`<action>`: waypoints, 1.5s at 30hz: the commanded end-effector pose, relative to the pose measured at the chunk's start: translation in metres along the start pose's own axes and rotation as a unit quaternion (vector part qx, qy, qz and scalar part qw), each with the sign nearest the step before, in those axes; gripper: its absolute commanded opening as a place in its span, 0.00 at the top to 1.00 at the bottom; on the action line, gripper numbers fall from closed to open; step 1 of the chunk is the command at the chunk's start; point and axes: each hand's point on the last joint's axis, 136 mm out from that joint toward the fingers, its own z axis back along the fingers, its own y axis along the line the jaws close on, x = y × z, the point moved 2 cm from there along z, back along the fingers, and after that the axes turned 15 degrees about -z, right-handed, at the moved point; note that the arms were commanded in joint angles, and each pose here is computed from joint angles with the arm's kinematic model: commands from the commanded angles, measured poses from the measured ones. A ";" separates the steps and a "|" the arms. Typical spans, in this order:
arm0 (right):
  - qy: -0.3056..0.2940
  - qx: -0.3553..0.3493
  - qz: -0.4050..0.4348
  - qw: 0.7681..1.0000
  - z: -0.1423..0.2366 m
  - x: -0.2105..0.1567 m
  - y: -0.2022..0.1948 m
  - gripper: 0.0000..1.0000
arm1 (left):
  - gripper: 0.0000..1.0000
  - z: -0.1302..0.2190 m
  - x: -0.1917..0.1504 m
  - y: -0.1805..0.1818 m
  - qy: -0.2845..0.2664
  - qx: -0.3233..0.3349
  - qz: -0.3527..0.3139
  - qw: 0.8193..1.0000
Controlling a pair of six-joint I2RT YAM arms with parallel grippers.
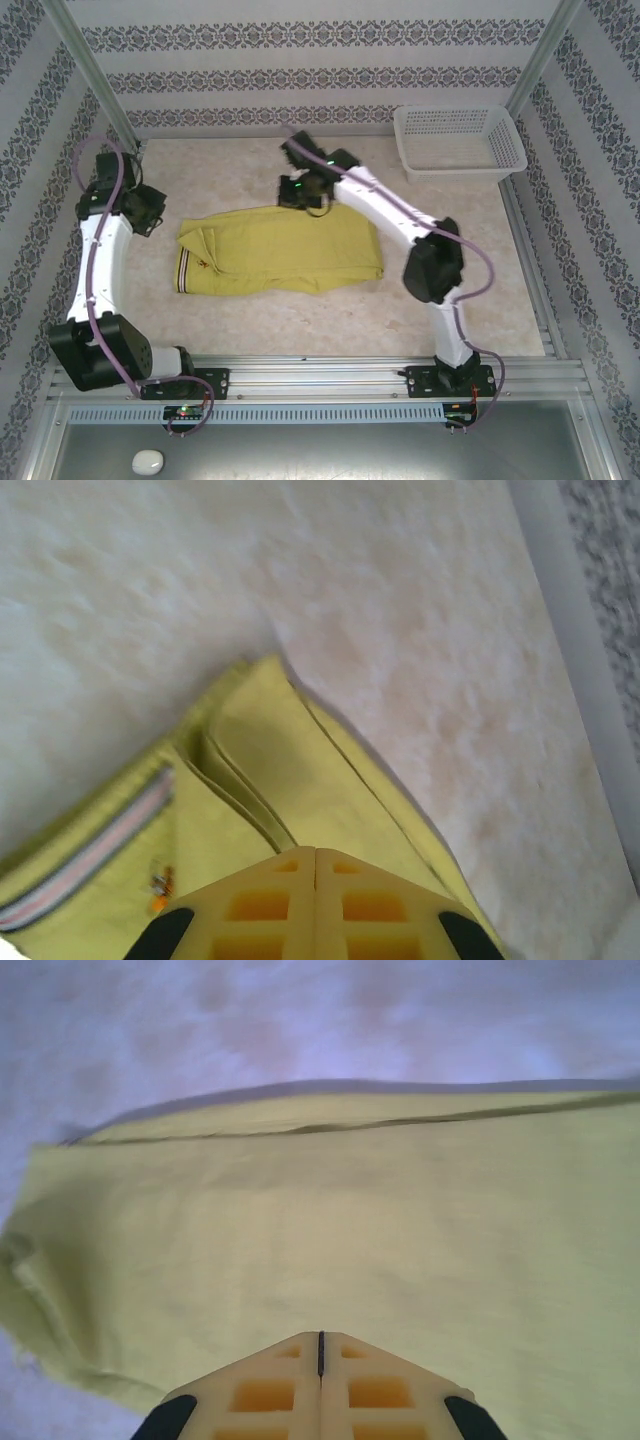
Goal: Roll up the long pants
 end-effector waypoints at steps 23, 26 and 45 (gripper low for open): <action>0.144 -0.160 0.008 0.976 -0.096 -0.075 -0.177 1.00 | 1.00 -0.100 -0.120 0.030 0.115 0.287 -0.181 0.934; 0.148 -0.168 0.010 0.975 -0.094 -0.083 -0.186 1.00 | 1.00 -0.081 -0.116 0.050 0.105 0.324 -0.196 0.920; 0.206 -0.145 0.053 0.966 -0.096 -0.173 -0.159 1.00 | 1.00 -0.139 -0.123 0.030 0.102 0.314 -0.199 0.923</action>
